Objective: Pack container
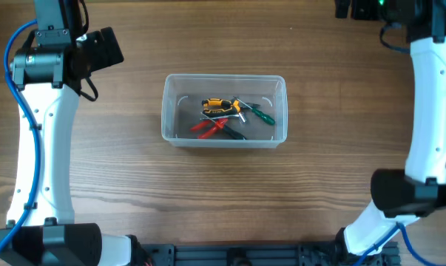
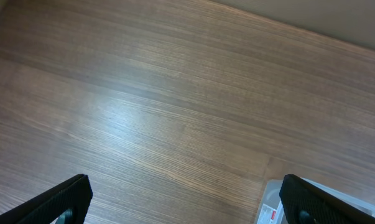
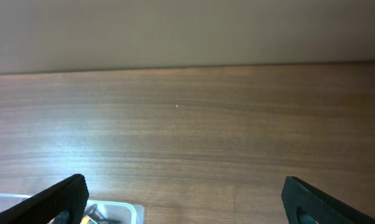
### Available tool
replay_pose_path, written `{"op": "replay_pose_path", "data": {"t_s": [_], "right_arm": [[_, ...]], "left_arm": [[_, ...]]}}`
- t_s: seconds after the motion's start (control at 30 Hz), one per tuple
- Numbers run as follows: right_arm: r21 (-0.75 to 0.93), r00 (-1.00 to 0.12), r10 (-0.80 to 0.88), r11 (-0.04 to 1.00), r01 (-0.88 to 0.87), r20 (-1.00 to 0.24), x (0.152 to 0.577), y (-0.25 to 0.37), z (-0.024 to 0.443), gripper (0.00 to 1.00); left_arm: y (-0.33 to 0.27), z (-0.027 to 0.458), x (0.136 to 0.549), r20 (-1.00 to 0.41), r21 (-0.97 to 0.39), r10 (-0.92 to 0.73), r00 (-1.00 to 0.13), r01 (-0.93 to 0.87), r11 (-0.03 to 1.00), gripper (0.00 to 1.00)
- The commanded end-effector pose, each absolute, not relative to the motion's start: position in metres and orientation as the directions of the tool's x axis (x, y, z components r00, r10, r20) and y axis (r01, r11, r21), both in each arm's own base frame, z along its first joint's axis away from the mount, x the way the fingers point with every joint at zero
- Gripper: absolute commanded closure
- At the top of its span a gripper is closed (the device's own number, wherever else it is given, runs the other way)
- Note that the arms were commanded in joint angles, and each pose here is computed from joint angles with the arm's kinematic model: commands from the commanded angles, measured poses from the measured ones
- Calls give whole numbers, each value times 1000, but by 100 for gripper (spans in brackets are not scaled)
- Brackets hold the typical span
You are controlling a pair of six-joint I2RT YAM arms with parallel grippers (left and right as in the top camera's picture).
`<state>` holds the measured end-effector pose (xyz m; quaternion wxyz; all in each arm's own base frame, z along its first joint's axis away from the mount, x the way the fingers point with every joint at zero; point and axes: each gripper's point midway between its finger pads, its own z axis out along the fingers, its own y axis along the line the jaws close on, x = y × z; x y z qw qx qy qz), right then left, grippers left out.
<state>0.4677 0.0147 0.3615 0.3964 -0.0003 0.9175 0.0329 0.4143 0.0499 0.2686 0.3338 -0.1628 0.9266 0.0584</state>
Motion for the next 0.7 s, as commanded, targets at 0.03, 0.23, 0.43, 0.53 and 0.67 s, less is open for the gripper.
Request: {"op": "replay_pose_path", "data": {"t_s": [0.03, 0.23, 0.43, 0.53, 0.67], "right_arm": [[80, -511, 47, 996, -43, -859, 406, 17, 453, 0], [72, -318, 50, 996, -59, -947, 325, 16, 527, 0], [51, -159, 42, 997, -55, -986, 238, 12, 566, 0], [16, -86, 17, 1000, 11, -996, 204, -1, 573, 0], [8, 16, 7, 999, 42, -1000, 170, -7, 574, 0]], "left_arm": [[51, 274, 413, -647, -19, -283, -708, -356, 934, 0], [51, 274, 413, -647, -19, -283, -708, -356, 934, 0], [51, 274, 413, -647, -19, -283, -708, -356, 934, 0], [51, 274, 413, -647, -19, -283, -708, -356, 934, 0], [51, 274, 413, -647, -19, -283, -708, -356, 934, 0]]}}
